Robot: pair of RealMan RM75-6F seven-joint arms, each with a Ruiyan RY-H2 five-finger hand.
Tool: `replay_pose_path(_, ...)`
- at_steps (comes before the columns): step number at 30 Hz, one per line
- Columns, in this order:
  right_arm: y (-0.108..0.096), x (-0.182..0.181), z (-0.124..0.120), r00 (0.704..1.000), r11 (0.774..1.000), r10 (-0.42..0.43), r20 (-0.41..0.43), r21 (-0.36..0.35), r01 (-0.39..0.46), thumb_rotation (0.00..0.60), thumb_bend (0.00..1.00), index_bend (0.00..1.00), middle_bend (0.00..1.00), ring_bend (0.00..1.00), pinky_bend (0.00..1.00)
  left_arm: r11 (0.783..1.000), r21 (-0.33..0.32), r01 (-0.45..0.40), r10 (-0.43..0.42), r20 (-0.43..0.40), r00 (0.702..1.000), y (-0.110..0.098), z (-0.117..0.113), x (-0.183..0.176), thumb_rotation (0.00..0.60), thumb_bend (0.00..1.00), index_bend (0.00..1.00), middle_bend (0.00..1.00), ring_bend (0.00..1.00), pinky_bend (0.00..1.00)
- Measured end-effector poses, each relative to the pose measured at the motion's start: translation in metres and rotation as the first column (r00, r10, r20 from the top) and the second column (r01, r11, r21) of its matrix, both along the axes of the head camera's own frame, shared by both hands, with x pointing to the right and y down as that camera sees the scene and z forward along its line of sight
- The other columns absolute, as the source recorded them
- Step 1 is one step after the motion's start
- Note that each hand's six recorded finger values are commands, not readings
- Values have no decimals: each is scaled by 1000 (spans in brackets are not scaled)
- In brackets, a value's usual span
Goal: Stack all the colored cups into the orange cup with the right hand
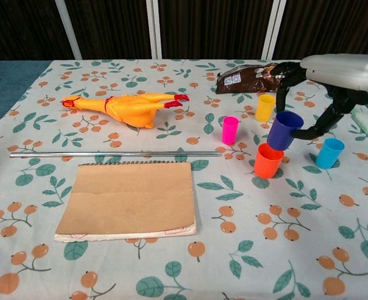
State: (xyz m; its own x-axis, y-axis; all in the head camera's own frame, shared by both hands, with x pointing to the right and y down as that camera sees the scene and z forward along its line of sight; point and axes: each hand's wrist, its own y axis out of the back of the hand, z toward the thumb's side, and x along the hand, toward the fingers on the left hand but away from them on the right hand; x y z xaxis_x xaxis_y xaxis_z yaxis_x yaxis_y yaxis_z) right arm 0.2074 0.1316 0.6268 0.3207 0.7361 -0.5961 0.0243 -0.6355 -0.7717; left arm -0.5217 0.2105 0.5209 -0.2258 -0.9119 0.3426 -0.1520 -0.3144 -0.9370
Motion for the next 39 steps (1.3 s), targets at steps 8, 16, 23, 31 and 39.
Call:
replay_pose_path(8, 5, -6, 12, 1000, 1000, -12, -16, 12, 12, 600, 420, 553, 0, 51, 99, 1000, -2, 5, -5, -3, 1000, -1, 1, -2, 600, 247, 133, 25, 0, 0)
replay_pose_path(16, 6, -14, 19, 999, 999, -26, -23, 19, 26, 600, 421, 553, 0, 51, 99, 1000, 1, 5, -5, -6, 1000, -1, 0, -1, 600, 247, 133, 25, 0, 0)
replay_pose_path(23, 8, -14, 27, 999, 1000, -20, -36, 5, 20, 600, 420, 318, 0, 43, 99, 1000, 0, 5, -5, -5, 1000, -2, 0, -2, 600, 247, 133, 26, 0, 0)
replay_pose_path(31, 12, -5, 40, 997, 998, 1, -72, -67, -6, 600, 346, 3, 0, 11, 99, 1000, 0, 6, -6, -4, 1000, -2, 0, -2, 600, 247, 134, 25, 0, 0)
replay_pose_path(39, 10, 0, 36, 996, 996, 23, -85, -89, -31, 600, 343, 0, 0, 11, 99, 1000, 1, 7, -7, -6, 1000, -1, 0, -2, 600, 247, 133, 25, 0, 0)
